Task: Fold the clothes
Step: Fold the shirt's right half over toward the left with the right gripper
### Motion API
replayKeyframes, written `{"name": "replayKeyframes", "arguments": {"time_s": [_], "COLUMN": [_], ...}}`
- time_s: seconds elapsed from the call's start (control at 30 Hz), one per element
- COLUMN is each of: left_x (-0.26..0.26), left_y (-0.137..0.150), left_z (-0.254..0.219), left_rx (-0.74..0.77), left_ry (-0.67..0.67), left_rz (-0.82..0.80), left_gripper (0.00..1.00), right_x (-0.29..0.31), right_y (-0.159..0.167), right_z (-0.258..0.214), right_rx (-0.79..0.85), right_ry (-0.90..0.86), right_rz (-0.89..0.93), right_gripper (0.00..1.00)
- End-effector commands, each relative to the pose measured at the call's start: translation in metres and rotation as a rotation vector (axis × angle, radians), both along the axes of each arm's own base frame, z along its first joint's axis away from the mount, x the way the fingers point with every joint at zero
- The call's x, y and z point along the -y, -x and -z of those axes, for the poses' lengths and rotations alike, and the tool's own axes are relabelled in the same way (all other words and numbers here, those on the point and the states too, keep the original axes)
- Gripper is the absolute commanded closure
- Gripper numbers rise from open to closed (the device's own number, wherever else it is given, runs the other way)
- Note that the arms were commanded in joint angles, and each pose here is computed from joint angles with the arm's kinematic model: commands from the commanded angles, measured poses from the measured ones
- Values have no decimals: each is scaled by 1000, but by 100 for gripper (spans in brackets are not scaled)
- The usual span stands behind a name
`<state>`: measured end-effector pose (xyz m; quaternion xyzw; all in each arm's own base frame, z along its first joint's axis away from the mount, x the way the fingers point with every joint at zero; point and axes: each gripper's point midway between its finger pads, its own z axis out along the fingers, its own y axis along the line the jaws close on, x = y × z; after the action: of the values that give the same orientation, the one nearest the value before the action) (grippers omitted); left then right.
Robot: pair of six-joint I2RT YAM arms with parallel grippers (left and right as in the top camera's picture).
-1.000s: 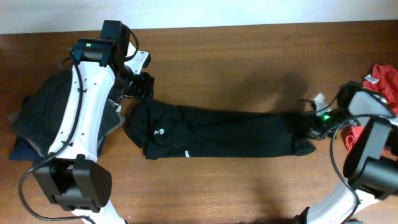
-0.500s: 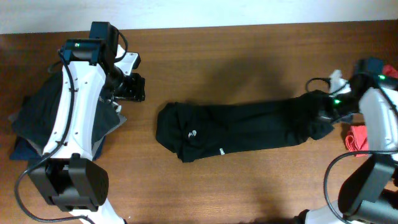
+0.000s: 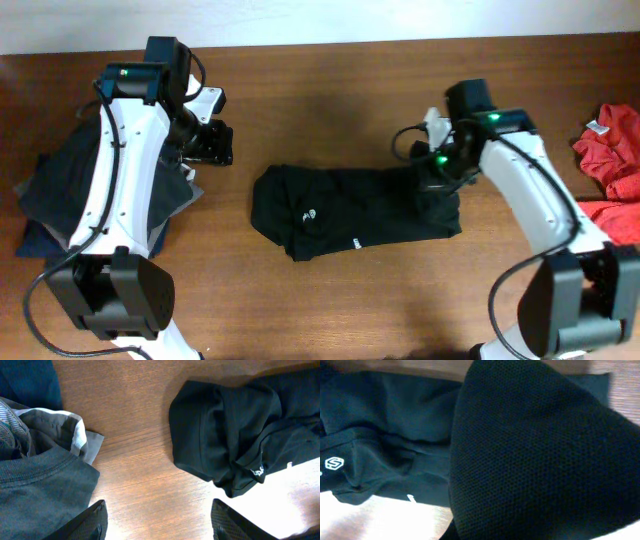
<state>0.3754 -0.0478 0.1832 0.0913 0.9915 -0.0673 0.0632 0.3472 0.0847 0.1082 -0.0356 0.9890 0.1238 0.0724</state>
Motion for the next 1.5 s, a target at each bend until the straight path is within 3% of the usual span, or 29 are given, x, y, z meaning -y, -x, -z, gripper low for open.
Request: {"name": "replayKeyframes", "arguments": {"time_s": [0.0, 0.3, 0.33, 0.37, 0.43, 0.57, 0.67, 0.7, 0.77, 0.93, 1.13, 1.37, 1.47], "left_x": [-2, -2, -2, -2, -2, -2, -2, -2, -2, -2, -2, -2, -2], "left_y": [3, 4, 4, 4, 4, 3, 3, 3, 3, 2, 1, 1, 2], "left_z": [-11, -16, -16, -16, -16, -16, -16, -16, -16, -16, -17, -17, -17], "left_rx": [25, 40, 41, 40, 40, 41, 41, 41, 41, 46, 52, 52, 49], "left_ry": [-1, 0, 0, 0, 0, 0, 0, 0, 0, 0, 0, 0, -1], "left_rz": [-9, -9, -9, -9, -9, -9, -9, -9, -9, -9, -9, -9, -9], "left_gripper": [34, 34, 34, 35, 34, 33, 32, 32, 32, 33, 32, 32, 31], "right_x": [-17, -62, -64, -66, -64, -38, -14, -8, 5, 13, -22, -121, -139], "right_y": [-1, 9, 10, 11, 10, -4, -12, -14, -17, -11, 10, 57, 78], "right_z": [14, 29, 29, 29, 28, 18, 9, 8, 7, 24, 66, 47, 36], "right_rx": [-39, -68, -68, -67, -66, -34, -22, -24, -30, -73, -141, -150, -126], "right_ry": [13, -7, -7, -6, -6, -18, -67, -90, -123, -115, -157, -453, -485], "right_rz": [29, -77, -83, -88, -82, -5, 74, 97, 140, 146, 61, -331, -520], "right_gripper": [95, 91, 83, 63, 43, 43, 46, 59, 96, 96, 96, 96, 96]}}
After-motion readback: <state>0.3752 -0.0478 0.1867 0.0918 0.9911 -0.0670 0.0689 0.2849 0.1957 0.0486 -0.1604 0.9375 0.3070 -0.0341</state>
